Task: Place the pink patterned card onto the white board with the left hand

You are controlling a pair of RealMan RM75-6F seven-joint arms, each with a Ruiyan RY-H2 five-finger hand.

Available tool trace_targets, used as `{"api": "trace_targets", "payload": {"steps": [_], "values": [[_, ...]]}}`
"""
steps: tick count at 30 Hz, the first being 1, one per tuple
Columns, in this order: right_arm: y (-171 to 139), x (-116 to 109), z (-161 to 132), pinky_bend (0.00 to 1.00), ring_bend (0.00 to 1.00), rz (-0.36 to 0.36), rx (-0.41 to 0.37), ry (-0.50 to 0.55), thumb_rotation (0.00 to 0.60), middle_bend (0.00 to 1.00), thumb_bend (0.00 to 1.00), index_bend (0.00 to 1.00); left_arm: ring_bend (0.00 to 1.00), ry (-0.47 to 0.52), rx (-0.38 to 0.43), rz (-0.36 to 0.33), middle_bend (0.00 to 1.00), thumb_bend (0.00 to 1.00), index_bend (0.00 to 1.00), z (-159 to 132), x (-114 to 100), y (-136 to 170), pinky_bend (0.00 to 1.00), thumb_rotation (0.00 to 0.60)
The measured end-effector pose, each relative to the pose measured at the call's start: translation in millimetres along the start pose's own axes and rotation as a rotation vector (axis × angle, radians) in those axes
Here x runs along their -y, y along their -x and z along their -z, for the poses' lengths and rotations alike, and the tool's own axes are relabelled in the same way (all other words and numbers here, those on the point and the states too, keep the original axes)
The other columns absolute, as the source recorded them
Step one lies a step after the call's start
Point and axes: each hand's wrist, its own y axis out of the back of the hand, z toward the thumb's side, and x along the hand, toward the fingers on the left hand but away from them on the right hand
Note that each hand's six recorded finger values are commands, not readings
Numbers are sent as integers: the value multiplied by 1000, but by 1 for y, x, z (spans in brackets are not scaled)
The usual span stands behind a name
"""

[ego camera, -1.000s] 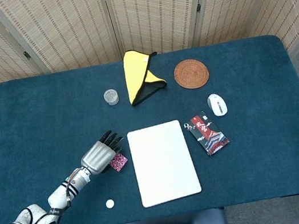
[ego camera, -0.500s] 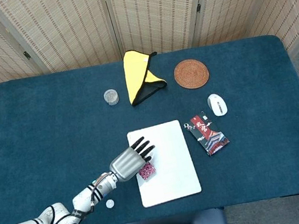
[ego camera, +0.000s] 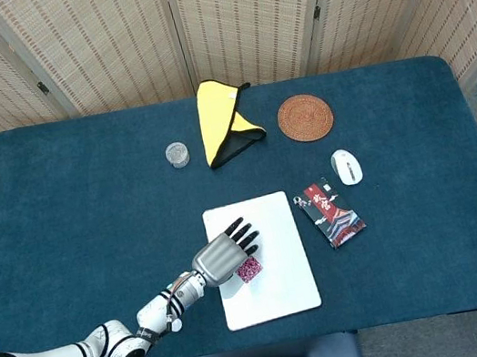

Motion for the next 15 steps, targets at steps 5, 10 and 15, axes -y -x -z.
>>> {"api": "trace_targets", "payload": {"steps": [5,10,15], "values": [[2,2,-2,163,212,-3,-6,0,600,160,308,97,62,8,-16,-18,111,343,283,6,-4,19,0,600],[3,2,-6,163,212,-5,-19,-1,600,160,307,97,63,4,-28,-25,110,343,330,15,-2,45,0,600],[4,5,-10,163,213,-10,-29,0,600,160,308,97,76,-6,-24,-26,113,343,379,21,4,72,0,600]]}}
